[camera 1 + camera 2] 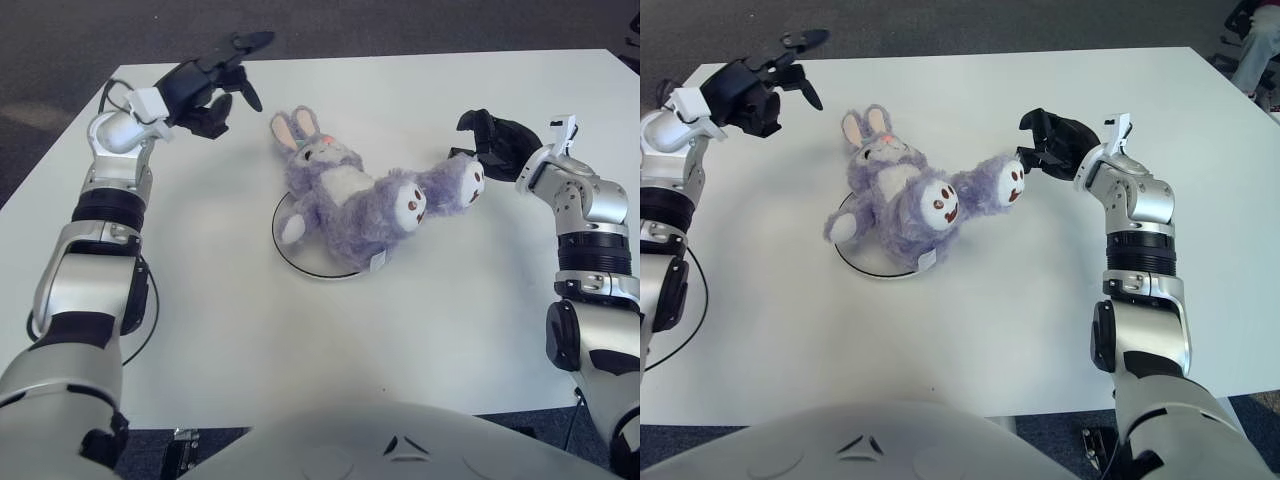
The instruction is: Put the doll into the plate.
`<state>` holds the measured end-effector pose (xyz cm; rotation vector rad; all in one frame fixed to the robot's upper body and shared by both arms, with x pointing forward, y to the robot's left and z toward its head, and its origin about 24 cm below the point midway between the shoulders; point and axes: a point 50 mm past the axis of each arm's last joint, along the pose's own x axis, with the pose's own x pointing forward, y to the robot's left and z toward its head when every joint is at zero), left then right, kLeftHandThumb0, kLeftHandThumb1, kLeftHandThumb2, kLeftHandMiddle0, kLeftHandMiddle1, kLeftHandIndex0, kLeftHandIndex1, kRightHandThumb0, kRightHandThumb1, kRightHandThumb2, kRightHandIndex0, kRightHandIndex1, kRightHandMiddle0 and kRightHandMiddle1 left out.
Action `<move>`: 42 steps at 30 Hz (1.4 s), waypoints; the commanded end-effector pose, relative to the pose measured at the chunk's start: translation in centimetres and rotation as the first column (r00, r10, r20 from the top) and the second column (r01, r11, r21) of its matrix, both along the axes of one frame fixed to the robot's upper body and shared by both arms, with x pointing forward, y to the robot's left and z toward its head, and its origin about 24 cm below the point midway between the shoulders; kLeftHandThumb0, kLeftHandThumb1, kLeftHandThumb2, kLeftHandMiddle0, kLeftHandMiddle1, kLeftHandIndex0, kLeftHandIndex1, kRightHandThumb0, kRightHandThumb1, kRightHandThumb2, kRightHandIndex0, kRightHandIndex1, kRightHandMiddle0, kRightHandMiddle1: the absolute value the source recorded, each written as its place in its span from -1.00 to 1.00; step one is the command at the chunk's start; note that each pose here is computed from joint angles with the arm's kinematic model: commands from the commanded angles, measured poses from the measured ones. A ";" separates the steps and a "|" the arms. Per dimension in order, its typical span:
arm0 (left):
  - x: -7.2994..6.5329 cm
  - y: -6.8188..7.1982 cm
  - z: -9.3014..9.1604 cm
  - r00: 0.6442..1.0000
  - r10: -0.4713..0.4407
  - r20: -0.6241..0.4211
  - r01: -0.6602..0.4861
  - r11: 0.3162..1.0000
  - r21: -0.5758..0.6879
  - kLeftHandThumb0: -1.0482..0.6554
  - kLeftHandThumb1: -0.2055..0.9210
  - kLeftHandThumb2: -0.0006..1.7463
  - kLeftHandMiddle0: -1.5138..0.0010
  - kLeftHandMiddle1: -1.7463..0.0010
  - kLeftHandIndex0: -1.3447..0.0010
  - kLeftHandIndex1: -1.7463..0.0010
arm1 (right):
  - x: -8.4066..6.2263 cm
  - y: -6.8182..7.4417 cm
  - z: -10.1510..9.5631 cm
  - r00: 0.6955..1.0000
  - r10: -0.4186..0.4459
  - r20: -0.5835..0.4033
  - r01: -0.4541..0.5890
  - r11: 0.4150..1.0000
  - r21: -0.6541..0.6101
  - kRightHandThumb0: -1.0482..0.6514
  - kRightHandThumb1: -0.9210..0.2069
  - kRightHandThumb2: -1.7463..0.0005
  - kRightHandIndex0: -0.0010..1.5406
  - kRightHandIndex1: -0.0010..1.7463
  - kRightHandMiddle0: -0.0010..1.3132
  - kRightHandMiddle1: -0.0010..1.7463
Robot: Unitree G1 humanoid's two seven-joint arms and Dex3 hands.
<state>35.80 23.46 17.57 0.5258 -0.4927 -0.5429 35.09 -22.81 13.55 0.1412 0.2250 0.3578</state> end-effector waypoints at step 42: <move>-4.0 -5.4 -16.4 0.761 0.401 -0.510 -0.624 0.668 -0.405 -0.24 0.45 0.08 -0.52 -1.00 0.42 -1.00 | -4.0 -0.3 -11.5 0.724 -0.643 0.250 0.670 0.742 -0.030 -0.33 0.06 -0.50 0.63 1.00 -0.07 1.00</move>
